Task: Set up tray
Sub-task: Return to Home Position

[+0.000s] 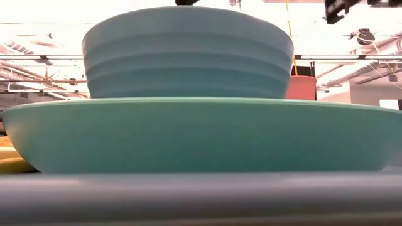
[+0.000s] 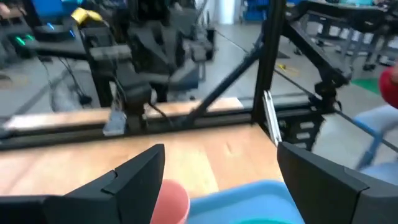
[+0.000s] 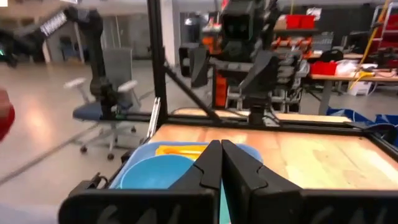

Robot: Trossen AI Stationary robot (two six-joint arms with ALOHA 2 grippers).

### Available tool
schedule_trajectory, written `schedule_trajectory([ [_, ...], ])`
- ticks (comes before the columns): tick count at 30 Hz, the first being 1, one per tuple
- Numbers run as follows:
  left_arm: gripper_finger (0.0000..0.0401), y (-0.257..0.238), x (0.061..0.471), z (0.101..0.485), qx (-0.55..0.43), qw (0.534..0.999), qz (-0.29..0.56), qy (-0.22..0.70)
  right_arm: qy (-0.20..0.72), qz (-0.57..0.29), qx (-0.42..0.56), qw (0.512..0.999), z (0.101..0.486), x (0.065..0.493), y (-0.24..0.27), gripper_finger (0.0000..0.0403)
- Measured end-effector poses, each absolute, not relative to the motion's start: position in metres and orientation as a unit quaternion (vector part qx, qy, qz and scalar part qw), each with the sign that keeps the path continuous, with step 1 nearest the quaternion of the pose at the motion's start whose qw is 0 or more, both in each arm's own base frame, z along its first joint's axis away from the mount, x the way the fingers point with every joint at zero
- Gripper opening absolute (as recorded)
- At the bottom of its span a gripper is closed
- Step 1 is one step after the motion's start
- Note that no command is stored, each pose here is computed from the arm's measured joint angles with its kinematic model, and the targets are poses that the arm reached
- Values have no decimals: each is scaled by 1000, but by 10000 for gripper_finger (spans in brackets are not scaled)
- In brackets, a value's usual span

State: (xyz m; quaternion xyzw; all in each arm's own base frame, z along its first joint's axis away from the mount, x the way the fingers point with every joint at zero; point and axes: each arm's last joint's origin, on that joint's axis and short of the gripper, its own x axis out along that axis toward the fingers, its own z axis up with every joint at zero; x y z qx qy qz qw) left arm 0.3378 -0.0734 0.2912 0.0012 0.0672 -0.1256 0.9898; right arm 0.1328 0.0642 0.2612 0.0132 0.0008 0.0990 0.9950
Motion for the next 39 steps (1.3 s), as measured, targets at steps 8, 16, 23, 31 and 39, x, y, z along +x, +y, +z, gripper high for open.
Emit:
schedule_trajectory([
  [8, 313, -46, 291, 279, -11, 994, -108, 28, -33, 82, 35, 995, 234, 96, 41, 0],
  [16, 316, -29, 200, 249, -19, 997, -66, -45, -30, 43, 27, 998, 225, 77, 28, 0],
  [23, 320, -23, 161, 223, -10, 998, -24, -49, 27, 10, 11, 1000, 212, 72, 24, 0],
  [31, 316, -18, 138, 190, -15, 999, -8, -40, 37, -78, 8, 996, 206, 73, 19, 0],
  [39, 314, -16, 132, 170, -22, 1000, 12, -16, 55, -171, -24, 984, 183, 78, 18, 0],
])
